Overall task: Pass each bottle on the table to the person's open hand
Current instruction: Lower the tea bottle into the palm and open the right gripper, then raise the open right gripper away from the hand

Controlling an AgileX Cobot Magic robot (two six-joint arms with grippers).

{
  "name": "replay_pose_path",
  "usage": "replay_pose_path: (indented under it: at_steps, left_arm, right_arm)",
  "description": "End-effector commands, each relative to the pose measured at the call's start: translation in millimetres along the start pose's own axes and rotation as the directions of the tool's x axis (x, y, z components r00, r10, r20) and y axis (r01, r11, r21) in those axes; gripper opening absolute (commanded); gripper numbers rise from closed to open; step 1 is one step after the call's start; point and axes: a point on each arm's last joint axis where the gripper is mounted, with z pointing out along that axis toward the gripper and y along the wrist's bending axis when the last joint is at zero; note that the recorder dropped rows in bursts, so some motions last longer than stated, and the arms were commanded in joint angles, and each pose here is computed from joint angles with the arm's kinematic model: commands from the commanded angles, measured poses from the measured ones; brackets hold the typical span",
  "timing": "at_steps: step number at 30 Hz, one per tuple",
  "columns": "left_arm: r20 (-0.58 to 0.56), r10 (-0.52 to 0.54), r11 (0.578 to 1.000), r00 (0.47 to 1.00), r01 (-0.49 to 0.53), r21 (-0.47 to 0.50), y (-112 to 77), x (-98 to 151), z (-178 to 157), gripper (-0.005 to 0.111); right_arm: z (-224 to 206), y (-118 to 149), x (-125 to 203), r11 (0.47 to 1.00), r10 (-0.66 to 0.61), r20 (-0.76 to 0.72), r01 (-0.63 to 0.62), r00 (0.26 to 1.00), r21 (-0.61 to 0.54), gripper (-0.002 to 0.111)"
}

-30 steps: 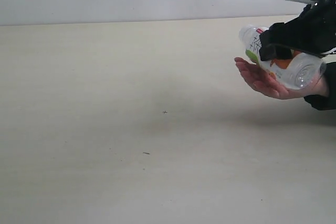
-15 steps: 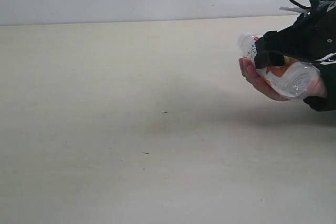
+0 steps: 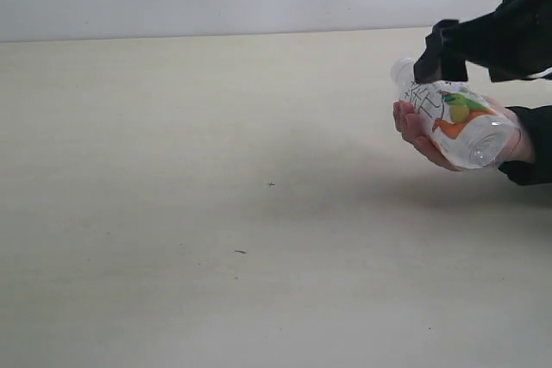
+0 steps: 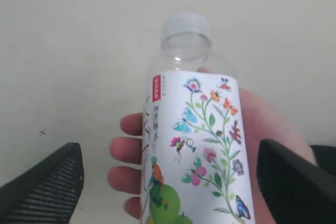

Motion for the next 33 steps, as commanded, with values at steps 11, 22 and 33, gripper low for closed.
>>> replay_pose_path:
  at_steps: [11,22,33]
  left_arm:
    - [0.006,0.004,1.000,1.000,-0.004,0.010,-0.3,1,0,0.000]
    - [0.006,0.004,1.000,1.000,-0.004,0.010,-0.3,1,0,0.000]
    - [0.006,0.004,1.000,1.000,-0.004,0.010,-0.3,1,0,0.000]
  right_arm:
    - [-138,24,0,0.995,-0.083,0.400,0.098,0.913,-0.017,0.066]
    - [-172,37,62,0.977,-0.065,0.483,0.156,0.873,-0.149,0.000]
    - [-155,39,132,0.943,0.003,0.518,0.170,0.856,-0.287,0.000]
